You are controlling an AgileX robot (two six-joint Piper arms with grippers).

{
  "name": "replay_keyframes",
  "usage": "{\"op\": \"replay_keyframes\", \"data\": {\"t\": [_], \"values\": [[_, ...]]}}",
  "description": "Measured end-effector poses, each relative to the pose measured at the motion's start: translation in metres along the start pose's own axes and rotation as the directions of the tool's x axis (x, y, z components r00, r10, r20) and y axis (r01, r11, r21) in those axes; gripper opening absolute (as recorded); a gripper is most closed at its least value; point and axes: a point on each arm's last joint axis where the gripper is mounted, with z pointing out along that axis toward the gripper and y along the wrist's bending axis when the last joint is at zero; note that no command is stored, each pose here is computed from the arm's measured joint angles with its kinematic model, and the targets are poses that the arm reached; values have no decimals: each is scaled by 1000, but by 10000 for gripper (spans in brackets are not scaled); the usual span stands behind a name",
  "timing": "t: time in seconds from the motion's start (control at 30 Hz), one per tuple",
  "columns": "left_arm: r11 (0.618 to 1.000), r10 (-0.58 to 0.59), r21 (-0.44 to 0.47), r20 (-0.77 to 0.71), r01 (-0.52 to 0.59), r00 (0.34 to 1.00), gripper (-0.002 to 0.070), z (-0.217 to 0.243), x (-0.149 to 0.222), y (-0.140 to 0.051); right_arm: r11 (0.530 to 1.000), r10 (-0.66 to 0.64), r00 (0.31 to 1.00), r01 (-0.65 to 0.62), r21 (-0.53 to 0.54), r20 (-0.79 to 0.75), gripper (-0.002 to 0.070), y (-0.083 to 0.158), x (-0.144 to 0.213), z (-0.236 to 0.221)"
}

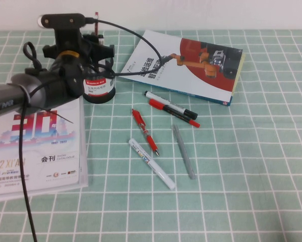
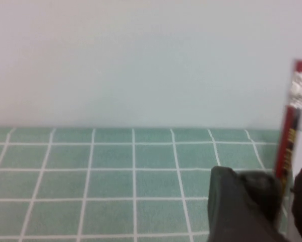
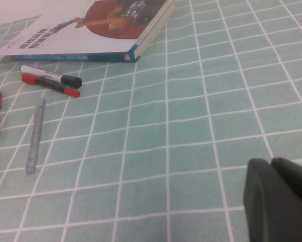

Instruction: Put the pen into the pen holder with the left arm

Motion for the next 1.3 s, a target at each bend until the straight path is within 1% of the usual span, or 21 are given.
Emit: {"op": "replay_keyframes", "data": {"t": [0.13,0.3,0.4,0.47,0.57,0.63,0.67,0.8,0.93,1.07,1.17,1.3], "values": [[1000,23,-18,6,-23,1000,253,-6,-8,3,1000,0,1000,0,0,0,-20,0,0,0],[996,84,-30,16,-83,996,254,-24,-23,7,1000,0,1000,0,0,0,-20,0,0,0],[995,94,-29,47,-93,994,252,-43,-42,8,1000,0,1000,0,0,0,-20,0,0,0],[996,91,-24,79,-89,993,237,-62,-59,9,1000,0,1000,0,0,0,-20,0,0,0],[996,87,-4,102,-87,991,160,-94,-79,11,1000,0,1000,0,0,0,-20,0,0,0],[997,77,15,114,-79,991,76,-119,-92,15,1000,0,1000,0,0,0,-20,0,0,0],[997,72,24,121,-76,990,49,-132,-98,17,1000,0,1000,0,0,0,-20,0,0,0],[997,58,51,153,-66,987,9,-179,-114,25,1000,0,1000,0,0,0,-20,0,0,0],[995,47,75,152,-59,987,1,-224,-111,34,1000,0,1000,0,0,0,-20,0,0,0],[992,40,117,95,-51,995,0,-262,-89,41,1000,0,1000,0,0,0,-20,0,0,0],[986,47,160,37,-52,998,0,-284,-70,44,1000,0,1000,0,0,0,-20,0,0,0],[982,57,183,-22,-52,998,0,-299,-46,47,1000,0,1000,0,0,0,-20,0,0,0]]}}
